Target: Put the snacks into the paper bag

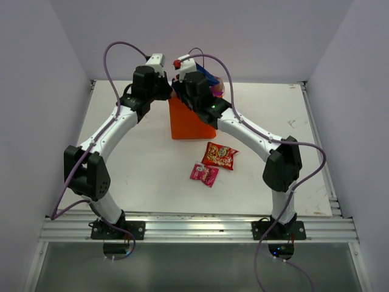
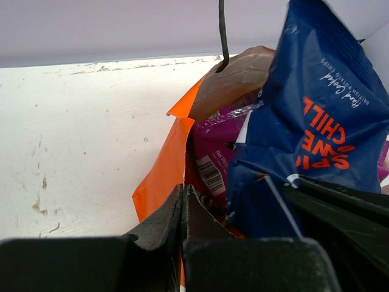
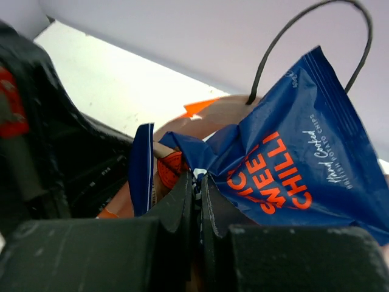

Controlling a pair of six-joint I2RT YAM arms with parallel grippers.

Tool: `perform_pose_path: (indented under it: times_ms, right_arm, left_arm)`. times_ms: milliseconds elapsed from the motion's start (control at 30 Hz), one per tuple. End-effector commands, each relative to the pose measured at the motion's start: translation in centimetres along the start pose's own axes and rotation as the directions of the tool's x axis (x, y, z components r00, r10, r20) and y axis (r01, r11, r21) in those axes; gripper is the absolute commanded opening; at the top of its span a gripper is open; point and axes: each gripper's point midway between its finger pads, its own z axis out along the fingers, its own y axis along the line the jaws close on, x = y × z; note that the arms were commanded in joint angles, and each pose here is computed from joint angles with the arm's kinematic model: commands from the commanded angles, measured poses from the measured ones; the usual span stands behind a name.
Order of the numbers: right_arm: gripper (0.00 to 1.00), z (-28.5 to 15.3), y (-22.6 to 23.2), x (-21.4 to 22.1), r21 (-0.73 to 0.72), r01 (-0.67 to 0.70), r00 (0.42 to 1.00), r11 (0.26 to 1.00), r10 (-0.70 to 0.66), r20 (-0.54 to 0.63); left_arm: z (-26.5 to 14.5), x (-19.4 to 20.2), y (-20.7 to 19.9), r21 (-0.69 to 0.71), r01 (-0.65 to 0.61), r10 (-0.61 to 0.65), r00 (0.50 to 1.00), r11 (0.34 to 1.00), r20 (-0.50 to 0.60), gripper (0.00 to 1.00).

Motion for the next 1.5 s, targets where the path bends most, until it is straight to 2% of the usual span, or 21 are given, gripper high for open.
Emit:
perform_pose_path:
  times_ms: [0, 233, 400, 533, 667, 800, 933, 1100, 1133, 1300, 1467]
  right_arm:
    - [0.00, -2.5, -1.0, -7.2, 0.010, -0.057, 0.991, 0.998, 0.055, 0.122]
    - [0.00, -2.0, -1.9, -11.8, 0.058, -0.073, 0.973, 0.996, 0.058, 0.225]
    - [0.00, 0.3, -1.6, -12.3, 0.091, -0.065, 0.968, 0.994, 0.040, 0.248]
    - [0.00, 1.2, -2.7, -14.3, 0.125, -0.113, 0.946, 0.986, 0.068, 0.316]
    - [0.00, 1.9, -3.0, -14.8, 0.129, -0.143, 0.937, 0.981, 0.093, 0.336]
    - [0.00, 3.2, -2.5, -11.6, 0.133, -0.101, 0.962, 0.986, 0.062, 0.267]
    - [0.00, 4.3, -2.3, -6.4, 0.158, -0.046, 0.989, 0.986, 0.023, 0.143]
    - [0.00, 2.3, -2.4, -3.2, 0.145, -0.017, 0.999, 0.989, 0.010, 0.045]
    - [0.00, 2.1, -2.4, -0.7, 0.150, 0.012, 1.000, 0.989, -0.011, -0.009]
    - [0.00, -0.9, -3.0, 1.2, 0.155, 0.007, 0.997, 0.988, 0.005, -0.079]
    - [0.00, -1.7, -3.0, 2.0, 0.134, 0.031, 0.994, 0.991, -0.016, -0.111]
  left_arm:
    - [-1.5, -4.0, -0.5, 0.011, -0.008, 0.006, 0.992, 1.000, 0.129, 0.00]
    - [-2.1, -3.9, -0.3, 0.004, -0.013, 0.012, 0.991, 1.000, 0.132, 0.00]
    - [-2.5, -3.7, -0.2, 0.000, -0.017, 0.017, 0.992, 1.000, 0.128, 0.00]
    - [-2.9, -3.4, -0.2, -0.002, -0.020, 0.020, 0.992, 1.000, 0.125, 0.00]
    - [-3.1, -3.2, 0.1, -0.010, -0.027, 0.028, 0.992, 1.000, 0.122, 0.00]
    - [-3.1, -3.4, 0.0, -0.011, -0.031, 0.032, 0.991, 0.999, 0.127, 0.00]
    - [-2.9, -3.5, -0.1, -0.006, -0.032, 0.032, 0.991, 0.999, 0.131, 0.00]
    - [-2.6, -3.5, -0.1, -0.001, -0.026, 0.026, 0.991, 1.000, 0.131, 0.00]
    - [-2.5, -3.7, -0.2, 0.001, -0.024, 0.023, 0.990, 1.000, 0.137, 0.00]
    - [-2.0, -3.4, 0.0, -0.003, -0.018, 0.019, 0.991, 1.000, 0.132, 0.00]
    - [-1.8, -3.4, -0.1, 0.002, -0.013, 0.013, 0.991, 1.000, 0.135, 0.00]
